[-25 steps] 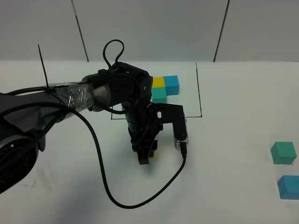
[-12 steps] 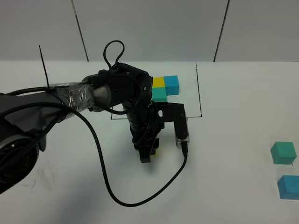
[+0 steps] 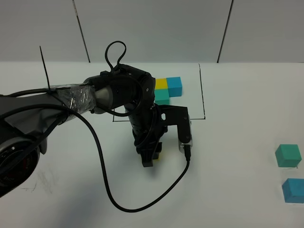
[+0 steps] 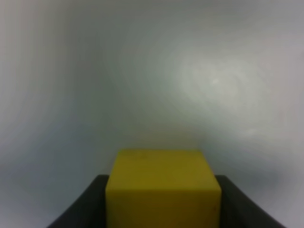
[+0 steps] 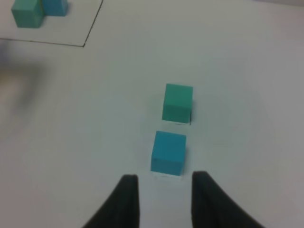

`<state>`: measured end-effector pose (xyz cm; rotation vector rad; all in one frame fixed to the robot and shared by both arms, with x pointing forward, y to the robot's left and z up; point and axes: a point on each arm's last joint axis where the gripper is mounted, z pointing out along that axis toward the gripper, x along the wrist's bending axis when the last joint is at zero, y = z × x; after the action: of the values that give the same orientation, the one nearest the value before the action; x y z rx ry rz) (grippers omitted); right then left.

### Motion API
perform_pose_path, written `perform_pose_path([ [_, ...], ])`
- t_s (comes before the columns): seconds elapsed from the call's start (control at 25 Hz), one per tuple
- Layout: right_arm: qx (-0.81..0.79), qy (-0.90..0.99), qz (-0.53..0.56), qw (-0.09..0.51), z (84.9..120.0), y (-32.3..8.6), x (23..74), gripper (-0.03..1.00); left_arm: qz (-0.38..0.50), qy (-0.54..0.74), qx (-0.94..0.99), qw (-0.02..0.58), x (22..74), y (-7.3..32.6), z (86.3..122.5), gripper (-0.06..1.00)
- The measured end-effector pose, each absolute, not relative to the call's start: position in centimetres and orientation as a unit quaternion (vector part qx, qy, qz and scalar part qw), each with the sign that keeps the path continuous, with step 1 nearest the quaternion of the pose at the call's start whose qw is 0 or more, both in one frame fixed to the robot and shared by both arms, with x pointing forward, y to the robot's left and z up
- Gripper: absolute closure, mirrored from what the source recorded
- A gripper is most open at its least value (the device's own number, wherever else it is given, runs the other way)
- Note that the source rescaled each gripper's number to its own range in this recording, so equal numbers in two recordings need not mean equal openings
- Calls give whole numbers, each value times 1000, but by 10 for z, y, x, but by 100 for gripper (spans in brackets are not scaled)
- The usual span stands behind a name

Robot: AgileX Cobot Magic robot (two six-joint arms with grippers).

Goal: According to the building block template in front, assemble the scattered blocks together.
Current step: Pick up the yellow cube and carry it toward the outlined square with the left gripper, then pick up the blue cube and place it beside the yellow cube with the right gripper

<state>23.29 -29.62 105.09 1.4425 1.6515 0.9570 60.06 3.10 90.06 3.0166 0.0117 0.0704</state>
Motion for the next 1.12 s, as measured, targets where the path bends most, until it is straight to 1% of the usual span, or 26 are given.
perform_pose_path([
  [0.08,561,642,372,366,1051,-296,233,97,20,4,998,60,600,31,900,90],
  [0.16,561,642,372,366,1051,-296,233,97,15,4,998,57,599,32,900,82],
  [0.32,561,642,372,366,1051,-296,233,97,10,4,998,54,598,33,902,56],
  [0.44,561,642,372,366,1051,-296,233,97,14,4,998,59,597,33,910,35],
  [0.56,561,642,372,366,1051,-296,233,97,20,13,997,68,596,33,930,14],
  [0.68,561,642,372,366,1051,-296,233,97,38,42,995,81,596,34,958,1],
  [0.76,561,642,372,366,1051,-296,233,97,59,71,992,88,595,37,979,-3],
  [0.84,561,642,372,366,1051,-296,233,97,89,100,987,85,594,43,999,-5],
  [1.0,561,642,372,366,1051,-296,233,97,161,184,967,71,590,65,1047,-6],
  [1.12,561,642,372,366,1051,-296,233,97,214,262,939,62,586,93,1085,-6],
])
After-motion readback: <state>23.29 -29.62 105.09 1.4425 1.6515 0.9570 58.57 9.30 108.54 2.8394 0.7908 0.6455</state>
